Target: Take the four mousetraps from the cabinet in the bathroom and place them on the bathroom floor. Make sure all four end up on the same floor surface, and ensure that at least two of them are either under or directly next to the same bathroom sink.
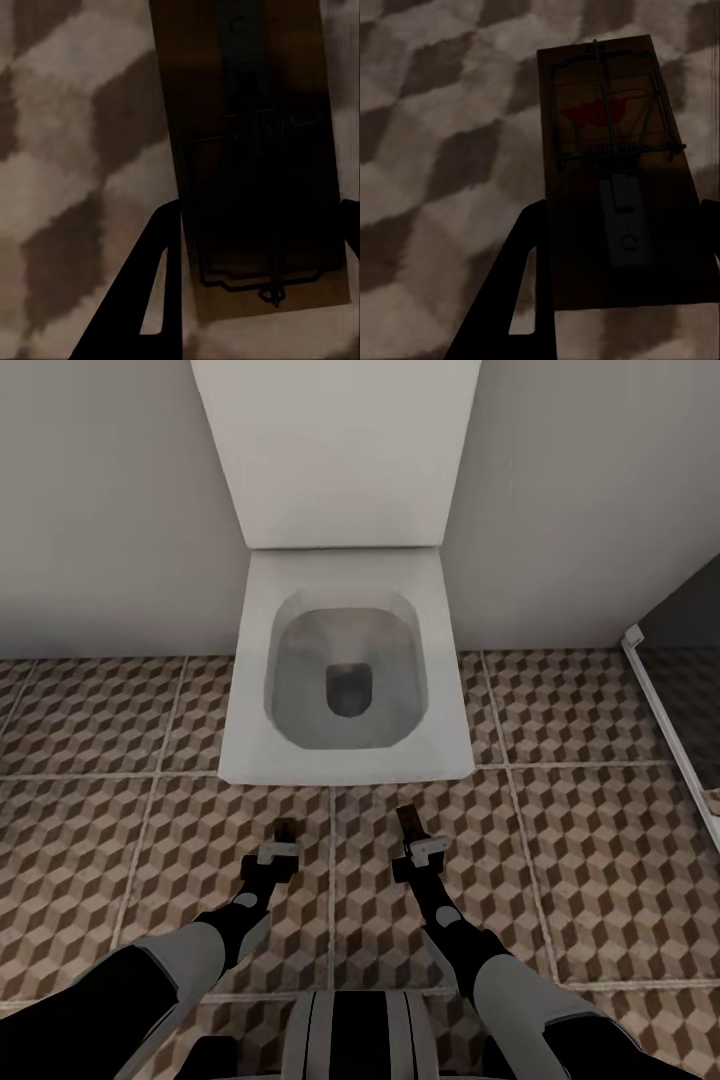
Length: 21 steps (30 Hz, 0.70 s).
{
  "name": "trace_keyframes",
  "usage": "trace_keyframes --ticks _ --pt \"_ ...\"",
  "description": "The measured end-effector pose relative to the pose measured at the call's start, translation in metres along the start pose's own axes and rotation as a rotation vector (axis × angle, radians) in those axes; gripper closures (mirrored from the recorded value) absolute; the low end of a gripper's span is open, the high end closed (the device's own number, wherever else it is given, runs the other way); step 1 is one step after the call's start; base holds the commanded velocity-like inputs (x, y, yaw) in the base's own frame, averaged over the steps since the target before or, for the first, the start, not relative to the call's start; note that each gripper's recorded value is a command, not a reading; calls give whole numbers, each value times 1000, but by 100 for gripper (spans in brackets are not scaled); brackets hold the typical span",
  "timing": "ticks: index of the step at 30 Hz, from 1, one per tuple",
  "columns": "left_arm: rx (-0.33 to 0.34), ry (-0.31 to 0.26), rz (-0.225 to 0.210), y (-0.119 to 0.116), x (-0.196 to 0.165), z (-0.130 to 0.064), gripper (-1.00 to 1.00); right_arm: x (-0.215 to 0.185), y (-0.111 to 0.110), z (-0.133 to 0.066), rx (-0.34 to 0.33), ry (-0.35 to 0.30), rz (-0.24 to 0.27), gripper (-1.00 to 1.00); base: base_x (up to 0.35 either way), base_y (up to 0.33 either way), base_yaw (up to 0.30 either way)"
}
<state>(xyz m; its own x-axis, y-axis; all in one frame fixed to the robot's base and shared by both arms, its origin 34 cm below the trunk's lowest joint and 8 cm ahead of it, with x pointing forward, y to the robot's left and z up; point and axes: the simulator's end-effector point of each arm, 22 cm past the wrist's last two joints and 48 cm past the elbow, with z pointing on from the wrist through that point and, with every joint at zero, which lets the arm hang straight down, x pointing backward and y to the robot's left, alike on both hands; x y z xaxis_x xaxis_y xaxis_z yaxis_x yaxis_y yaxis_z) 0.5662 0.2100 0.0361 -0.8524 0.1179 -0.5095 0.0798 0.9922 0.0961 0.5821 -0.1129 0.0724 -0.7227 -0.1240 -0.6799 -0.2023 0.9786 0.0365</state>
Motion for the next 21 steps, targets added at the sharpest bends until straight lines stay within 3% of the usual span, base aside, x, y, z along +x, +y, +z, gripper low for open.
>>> trace_keyframes --ticks 15,21 --pt "-1 1 0 0 0 0 100 1 -3 0 12 3 0 100 166 -20 0" --pt "0 1 0 0 1 0 100 10 -3 0 15 46 -6 100 139 0 0"
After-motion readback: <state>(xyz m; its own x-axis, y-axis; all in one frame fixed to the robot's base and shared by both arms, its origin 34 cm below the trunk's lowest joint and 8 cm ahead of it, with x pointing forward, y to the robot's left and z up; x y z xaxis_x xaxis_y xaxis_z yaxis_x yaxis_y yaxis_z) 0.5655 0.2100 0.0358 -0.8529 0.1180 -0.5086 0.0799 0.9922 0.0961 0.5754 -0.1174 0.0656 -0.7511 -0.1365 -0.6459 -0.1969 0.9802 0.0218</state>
